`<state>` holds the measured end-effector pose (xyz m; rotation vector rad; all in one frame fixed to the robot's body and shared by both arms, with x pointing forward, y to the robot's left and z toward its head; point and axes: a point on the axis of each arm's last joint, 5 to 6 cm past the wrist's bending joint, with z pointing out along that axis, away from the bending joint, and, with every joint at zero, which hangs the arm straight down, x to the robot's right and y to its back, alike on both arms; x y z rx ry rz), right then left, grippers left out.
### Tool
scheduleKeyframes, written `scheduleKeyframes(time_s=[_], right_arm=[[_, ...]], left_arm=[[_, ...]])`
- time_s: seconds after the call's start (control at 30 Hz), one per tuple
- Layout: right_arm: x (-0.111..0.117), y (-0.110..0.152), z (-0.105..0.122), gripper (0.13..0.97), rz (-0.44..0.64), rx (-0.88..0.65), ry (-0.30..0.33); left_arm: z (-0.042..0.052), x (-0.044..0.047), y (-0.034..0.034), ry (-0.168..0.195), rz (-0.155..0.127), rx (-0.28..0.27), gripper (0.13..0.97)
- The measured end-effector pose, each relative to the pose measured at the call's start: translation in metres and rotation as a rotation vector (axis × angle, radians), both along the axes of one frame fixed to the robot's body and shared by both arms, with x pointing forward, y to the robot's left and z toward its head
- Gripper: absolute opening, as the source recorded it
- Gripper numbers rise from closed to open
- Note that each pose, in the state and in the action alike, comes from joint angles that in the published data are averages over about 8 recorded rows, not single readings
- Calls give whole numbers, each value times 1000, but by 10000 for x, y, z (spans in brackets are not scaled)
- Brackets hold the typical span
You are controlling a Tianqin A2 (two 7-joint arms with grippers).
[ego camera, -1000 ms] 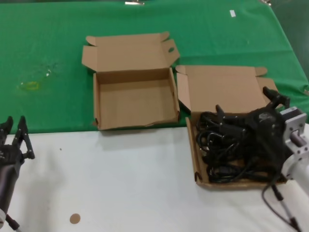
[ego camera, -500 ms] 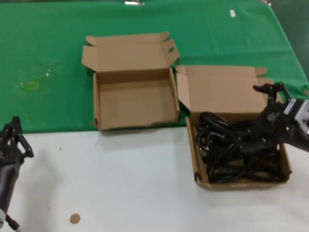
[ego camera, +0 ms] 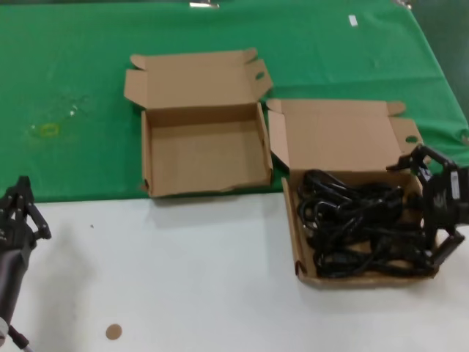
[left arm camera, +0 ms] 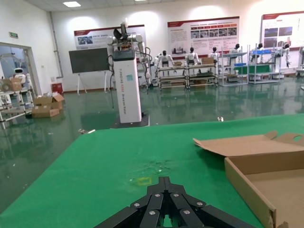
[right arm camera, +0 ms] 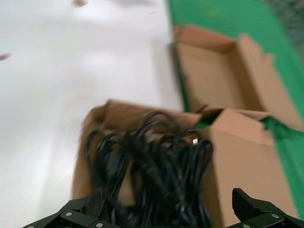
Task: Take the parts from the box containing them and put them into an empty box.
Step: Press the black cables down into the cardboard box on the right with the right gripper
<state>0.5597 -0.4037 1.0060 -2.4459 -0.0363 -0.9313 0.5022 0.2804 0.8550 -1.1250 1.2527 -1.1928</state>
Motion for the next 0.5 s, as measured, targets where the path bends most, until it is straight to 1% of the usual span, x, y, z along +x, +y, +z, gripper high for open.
scheduleKeyframes(time_s=[0.17,0.33,0.5], right_arm=[[175,-59,35,965,71,-104,31],[427,-42,29,960,101,-163,27],[659,44,18,958,117,-187,20]], left_arm=[[0,0,0,0,0,0,144],[0,0,0,0,0,0,144],[0,0,0,0,0,0,144]])
